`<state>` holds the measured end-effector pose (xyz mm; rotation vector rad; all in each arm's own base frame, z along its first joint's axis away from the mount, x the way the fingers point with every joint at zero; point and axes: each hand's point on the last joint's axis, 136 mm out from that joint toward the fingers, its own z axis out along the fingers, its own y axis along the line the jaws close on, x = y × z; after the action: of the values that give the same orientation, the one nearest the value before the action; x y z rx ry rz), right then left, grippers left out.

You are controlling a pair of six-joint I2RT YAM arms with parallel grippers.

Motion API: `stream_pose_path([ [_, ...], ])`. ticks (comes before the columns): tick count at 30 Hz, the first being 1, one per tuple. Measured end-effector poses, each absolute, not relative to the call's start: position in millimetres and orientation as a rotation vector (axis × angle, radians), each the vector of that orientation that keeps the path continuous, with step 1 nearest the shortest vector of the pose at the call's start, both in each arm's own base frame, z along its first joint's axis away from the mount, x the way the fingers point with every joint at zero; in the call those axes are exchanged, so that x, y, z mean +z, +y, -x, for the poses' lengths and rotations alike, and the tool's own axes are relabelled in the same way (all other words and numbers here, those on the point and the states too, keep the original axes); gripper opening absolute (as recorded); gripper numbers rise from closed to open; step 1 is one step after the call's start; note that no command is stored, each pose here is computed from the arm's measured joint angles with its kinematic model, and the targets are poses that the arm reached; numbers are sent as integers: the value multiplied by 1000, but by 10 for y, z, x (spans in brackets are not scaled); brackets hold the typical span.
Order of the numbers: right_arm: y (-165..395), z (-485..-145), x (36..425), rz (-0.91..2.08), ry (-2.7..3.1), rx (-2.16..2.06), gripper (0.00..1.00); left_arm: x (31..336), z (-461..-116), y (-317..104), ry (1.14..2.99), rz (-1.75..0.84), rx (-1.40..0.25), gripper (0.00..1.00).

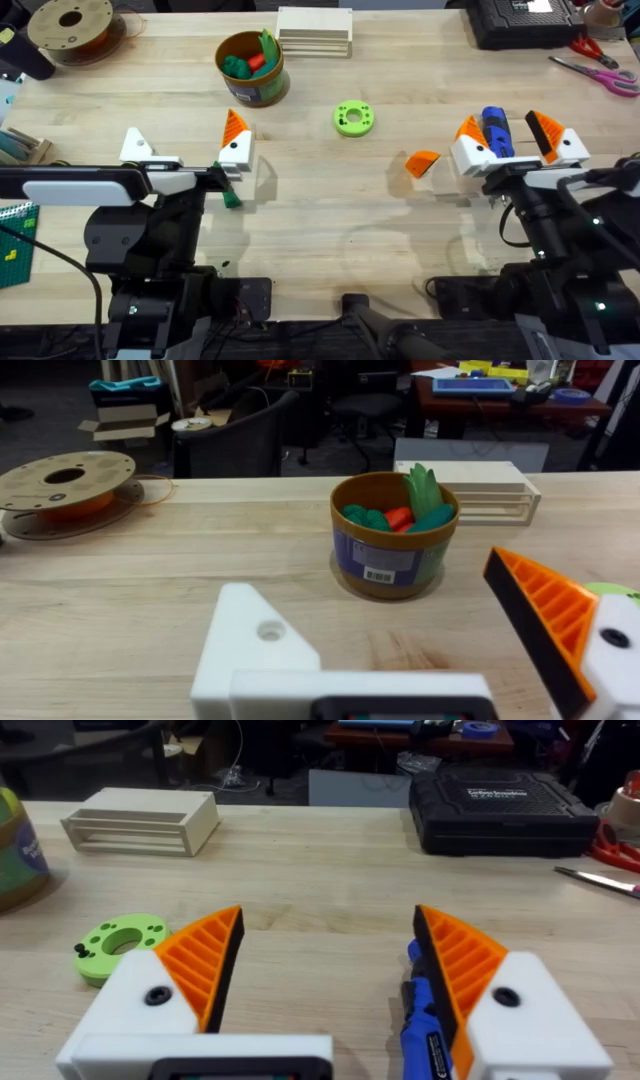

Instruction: Pick up the gripper from the table and insert it into the empty holder that is missing its gripper. Then pick up a screw, insert it into the mounting hole, and use the screwdriver to tighten it. Finally, clean up the table by picking up the vegetable and placing it into the bucket.

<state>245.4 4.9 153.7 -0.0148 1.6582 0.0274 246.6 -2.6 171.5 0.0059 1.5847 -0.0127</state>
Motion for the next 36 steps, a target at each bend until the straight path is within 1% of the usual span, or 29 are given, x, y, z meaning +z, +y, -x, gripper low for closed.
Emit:
stream_pose_path([
  [14,48,-2451,1516,14,1668,27,989,1704,-2465,-26,1589,-5,-13,980],
  [17,48,-2444,1516,-11,1675,49,989,1748,-2464,-27,1574,10,-30,980],
  [20,54,-2378,1505,-37,1749,75,989,1756,-2437,-29,1608,47,-66,980],
  [23,57,-2260,1593,-39,1852,75,989,1964,-2319,-31,1655,87,-104,980],
  [25,60,-2169,1801,-29,1897,69,990,2169,-2203,-38,1686,107,-125,980],
  [27,61,-2069,2032,-19,1943,62,990,2373,-2056,-74,1733,110,-154,980],
  [29,62,-1952,2263,-13,2000,58,990,2463,-1878,-153,1829,96,-202,980],
  [31,62,-1829,2385,-9,2074,54,990,2427,-1714,-241,1947,81,-254,980],
  [34,61,-1685,2495,-6,2177,51,990,2253,-1434,-374,2172,82,-348,980],
  [36,60,-1657,2549,-5,2209,50,990,2193,-1353,-423,2258,91,-386,980],
])
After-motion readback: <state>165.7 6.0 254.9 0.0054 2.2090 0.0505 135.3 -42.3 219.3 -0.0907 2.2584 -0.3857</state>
